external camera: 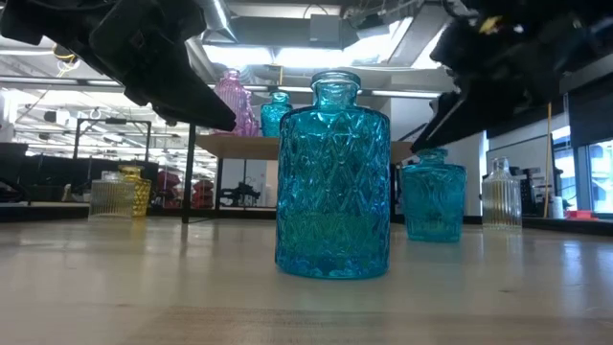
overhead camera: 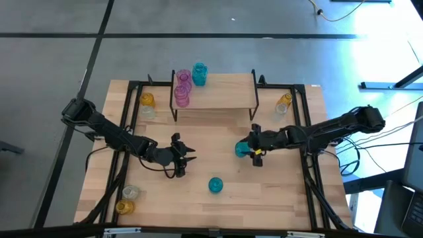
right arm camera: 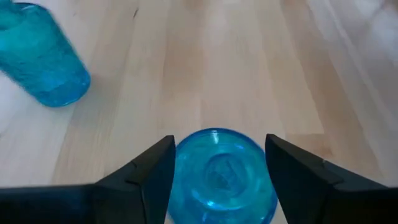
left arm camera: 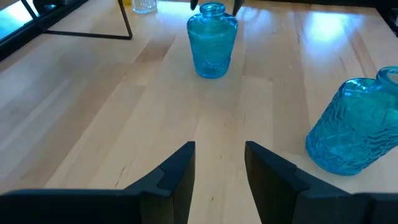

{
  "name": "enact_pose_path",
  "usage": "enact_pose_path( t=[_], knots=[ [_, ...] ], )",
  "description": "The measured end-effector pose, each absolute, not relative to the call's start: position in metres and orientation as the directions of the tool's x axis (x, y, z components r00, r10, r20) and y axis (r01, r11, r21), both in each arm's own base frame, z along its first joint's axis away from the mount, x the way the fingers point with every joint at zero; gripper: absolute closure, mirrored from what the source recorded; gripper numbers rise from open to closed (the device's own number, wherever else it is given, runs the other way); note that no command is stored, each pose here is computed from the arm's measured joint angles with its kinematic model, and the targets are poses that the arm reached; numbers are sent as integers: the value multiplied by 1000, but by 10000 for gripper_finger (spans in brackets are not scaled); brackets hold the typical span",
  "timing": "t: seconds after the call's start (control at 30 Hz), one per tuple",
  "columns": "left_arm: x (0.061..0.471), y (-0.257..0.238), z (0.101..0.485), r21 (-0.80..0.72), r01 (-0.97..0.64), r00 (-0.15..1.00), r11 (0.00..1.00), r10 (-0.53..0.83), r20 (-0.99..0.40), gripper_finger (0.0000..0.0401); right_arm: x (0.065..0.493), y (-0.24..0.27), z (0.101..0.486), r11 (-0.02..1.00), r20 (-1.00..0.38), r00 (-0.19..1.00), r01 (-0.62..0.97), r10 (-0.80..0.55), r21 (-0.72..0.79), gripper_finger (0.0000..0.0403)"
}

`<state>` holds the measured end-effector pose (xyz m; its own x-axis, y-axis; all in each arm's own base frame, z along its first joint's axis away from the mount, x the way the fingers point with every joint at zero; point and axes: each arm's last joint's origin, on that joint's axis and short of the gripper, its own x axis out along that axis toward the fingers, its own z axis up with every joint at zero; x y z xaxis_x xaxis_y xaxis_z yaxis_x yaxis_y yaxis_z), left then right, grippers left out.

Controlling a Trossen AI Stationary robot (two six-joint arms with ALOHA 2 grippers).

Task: Sort vases onto shelf
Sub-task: Put the right blue flower vase on the shelf aligned with the other blue flower vase

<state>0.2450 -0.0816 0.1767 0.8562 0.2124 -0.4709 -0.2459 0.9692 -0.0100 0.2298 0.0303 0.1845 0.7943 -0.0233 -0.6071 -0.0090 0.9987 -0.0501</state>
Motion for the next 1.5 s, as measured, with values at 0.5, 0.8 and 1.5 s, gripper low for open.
enact_pose_path(
  t=[0.5, 0.8, 1.5],
  knots=[
    [246, -78, 177, -14, -256, 854, 967, 219, -473, 268, 223, 30, 169, 1000, -580, 815, 2, -18, -27, 205],
    [246, -78, 177, -13, -255, 853, 967, 219, -474, 268, 228, 29, 164, 998, -587, 808, 27, -54, -55, 291],
    [246, -78, 177, -15, -256, 854, 966, 220, -471, 268, 251, 32, 202, 990, -506, 858, 22, -89, -137, 280]
  ],
)
